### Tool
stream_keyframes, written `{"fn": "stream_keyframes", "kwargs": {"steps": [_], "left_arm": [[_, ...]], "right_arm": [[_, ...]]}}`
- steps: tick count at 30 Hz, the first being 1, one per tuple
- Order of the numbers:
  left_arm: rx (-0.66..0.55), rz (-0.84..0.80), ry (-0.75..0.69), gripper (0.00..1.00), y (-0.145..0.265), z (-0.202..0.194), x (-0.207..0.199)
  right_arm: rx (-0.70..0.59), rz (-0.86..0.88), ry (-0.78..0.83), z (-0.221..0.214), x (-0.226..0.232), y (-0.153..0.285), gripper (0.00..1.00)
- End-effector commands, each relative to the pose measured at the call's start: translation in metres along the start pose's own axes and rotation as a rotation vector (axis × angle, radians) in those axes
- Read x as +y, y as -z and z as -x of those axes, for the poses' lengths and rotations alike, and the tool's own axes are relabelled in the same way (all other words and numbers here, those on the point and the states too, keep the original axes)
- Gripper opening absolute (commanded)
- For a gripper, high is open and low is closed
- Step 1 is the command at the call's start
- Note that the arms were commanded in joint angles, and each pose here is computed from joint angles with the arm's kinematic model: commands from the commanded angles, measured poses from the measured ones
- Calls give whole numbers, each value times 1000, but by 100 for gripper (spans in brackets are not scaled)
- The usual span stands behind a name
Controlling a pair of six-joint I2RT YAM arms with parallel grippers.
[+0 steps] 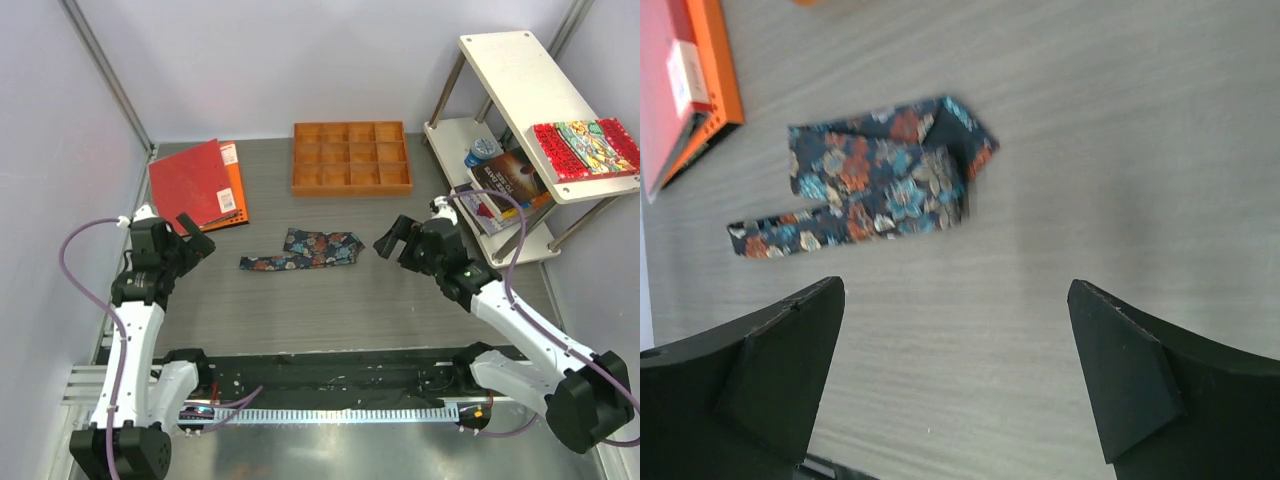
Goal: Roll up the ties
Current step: Flatten out the tie at the center of the board.
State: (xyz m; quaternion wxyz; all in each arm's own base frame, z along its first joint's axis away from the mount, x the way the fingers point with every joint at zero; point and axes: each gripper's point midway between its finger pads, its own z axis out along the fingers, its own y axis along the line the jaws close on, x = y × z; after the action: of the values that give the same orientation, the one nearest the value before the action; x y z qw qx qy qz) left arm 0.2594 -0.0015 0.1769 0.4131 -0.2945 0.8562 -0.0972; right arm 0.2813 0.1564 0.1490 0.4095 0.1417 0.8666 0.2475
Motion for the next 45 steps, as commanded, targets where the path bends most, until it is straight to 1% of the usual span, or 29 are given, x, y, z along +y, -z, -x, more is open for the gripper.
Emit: {"fn": "stream_keyframes", "kwargs": {"steps": [1,4,6,10,15,19,24,30,31,33,34,36,37,38,43,44,45], "left_arm": [[-25,21,27,100,19,9,1],[-12,-22,24,100,18,6,-6],[4,-11,36,100,15,0,-3],[31,-1,45,100,7,-9,1],[48,10,46,99,0,-12,2],[73,-10,57,91,-9,-19,0],[94,-2,67,84,-25,-29,5],[118,-40,78,72,-43,-37,0],[135,-35,80,67,-48,-42,1],[134,-52,83,62,-53,-41,-2],[141,-54,83,58,-57,-44,-2],[160,-64,85,54,-64,-49,-3],[153,-79,85,49,-68,-48,-5],[166,-77,86,47,-73,-52,-5],[185,-121,49,47,-87,-64,-18],[173,-117,48,47,-89,-62,-17],[195,-122,22,47,-91,-71,-22]], "right_arm": [[38,-75,-62,-29,-8,5,100],[73,-80,-56,-50,-4,3,100],[98,-63,-29,-64,4,4,100],[109,-87,5,-77,3,1,100],[97,-86,-5,-80,-2,1,100],[101,-89,-20,-90,-12,-1,100],[126,-102,-16,-103,-21,0,100],[127,-104,-19,-114,-32,0,99],[127,-104,-19,-115,-33,0,99],[128,-106,-16,-119,-37,-2,98],[130,-106,-17,-120,-38,-2,98],[126,-96,-19,-122,-38,-5,97],[134,-105,-13,-127,-43,-6,97],[133,-98,-16,-128,-43,-8,96],[143,-116,2,-140,-58,-12,95],[135,-109,2,-140,-57,-13,95],[139,-122,8,-143,-64,-14,95]]}}
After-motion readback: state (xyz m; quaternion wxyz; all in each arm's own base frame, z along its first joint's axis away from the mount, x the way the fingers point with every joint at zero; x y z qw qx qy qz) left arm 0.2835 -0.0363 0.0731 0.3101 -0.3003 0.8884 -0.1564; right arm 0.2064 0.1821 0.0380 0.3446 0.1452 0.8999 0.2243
